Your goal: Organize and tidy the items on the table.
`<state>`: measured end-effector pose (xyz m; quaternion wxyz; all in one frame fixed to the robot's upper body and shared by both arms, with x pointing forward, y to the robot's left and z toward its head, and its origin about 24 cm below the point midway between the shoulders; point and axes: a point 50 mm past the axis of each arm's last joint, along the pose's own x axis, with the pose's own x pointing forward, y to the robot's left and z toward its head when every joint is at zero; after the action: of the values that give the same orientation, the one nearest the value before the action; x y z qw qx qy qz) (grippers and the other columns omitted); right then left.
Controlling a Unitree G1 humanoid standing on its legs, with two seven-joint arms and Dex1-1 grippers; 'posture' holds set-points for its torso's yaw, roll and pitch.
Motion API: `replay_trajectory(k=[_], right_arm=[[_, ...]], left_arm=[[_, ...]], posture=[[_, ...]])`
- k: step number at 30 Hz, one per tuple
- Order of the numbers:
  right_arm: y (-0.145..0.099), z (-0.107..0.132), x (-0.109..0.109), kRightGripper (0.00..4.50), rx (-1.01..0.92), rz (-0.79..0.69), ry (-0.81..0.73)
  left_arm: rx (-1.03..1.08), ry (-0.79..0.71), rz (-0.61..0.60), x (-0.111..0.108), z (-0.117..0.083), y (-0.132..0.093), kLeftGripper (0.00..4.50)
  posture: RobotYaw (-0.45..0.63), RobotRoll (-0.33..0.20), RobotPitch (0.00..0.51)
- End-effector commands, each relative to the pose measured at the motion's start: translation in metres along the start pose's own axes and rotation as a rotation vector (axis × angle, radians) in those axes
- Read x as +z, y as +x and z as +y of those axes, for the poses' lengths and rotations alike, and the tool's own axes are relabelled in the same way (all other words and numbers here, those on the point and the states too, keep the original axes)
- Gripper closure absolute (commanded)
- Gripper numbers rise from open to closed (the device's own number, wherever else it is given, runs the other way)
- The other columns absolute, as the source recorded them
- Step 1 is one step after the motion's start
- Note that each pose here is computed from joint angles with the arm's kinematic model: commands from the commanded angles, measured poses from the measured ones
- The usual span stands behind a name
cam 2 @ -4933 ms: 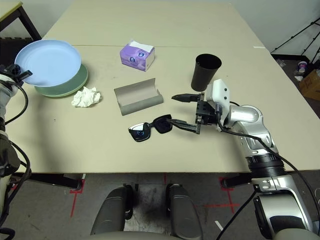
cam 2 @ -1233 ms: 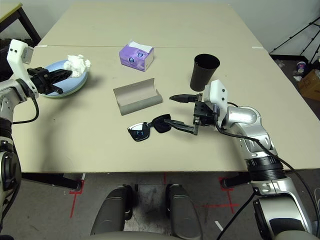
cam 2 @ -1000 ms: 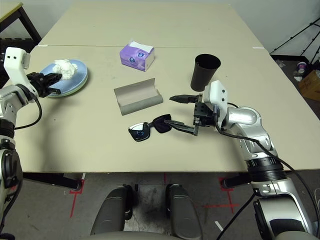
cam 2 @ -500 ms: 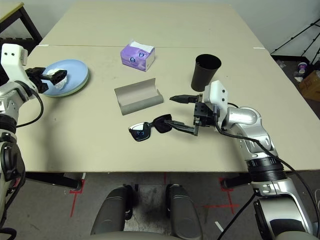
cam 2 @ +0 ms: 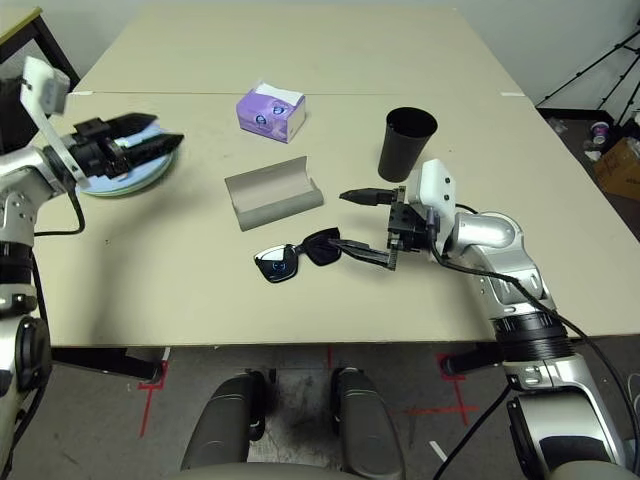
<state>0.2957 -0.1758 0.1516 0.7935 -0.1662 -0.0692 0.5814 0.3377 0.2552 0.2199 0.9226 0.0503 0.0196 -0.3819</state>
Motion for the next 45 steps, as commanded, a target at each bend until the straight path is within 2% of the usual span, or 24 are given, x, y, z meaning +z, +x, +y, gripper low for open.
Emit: replay_trajectory(k=[1, 10, 19, 25, 29, 38, 45], right_arm=[[-0.004, -0.002, -0.001, 0.0, 0.02, 0.038, -0.015], [-0.005, -0.008, 0.0, 0.0, 0.048, 0.063, -0.052], [-0.001, -0.014, 0.004, 0.0, 0.075, 0.069, -0.073], [0.002, -0.019, 0.007, 0.0, 0.103, 0.071, -0.085], [0.004, -0.019, 0.008, 0.0, 0.117, 0.065, -0.085], [0.006, -0.025, 0.007, 0.0, 0.153, 0.127, -0.109], [0.016, -0.031, 0.022, 0.0, 0.196, 0.213, -0.136]], left_arm=[[-0.026, 0.017, 0.038, -0.005, -0.006, 0.001, 0.05], [-0.065, 0.028, 0.093, -0.023, -0.018, 0.001, 0.05], [0.073, 0.101, 0.097, -0.045, -0.015, -0.009, 0.05], [-0.034, 0.094, 0.109, -0.055, -0.03, -0.02, 0.05], [-0.126, 0.124, 0.106, -0.051, -0.034, -0.024, 0.05], [-0.291, 0.254, 0.182, -0.061, -0.04, -0.02, 0.05], [-0.35, 0.276, 0.201, -0.065, -0.044, -0.017, 0.05]], posture=[[-0.04, 0.0, 0.144], [-0.03, 0.0, 0.144], [-0.01, 0.0, 0.143], [0.0, 0.0, 0.143], [0.01, 0.0, 0.144], [0.0, 0.0, 0.156], [-0.01, 0.0, 0.159]])
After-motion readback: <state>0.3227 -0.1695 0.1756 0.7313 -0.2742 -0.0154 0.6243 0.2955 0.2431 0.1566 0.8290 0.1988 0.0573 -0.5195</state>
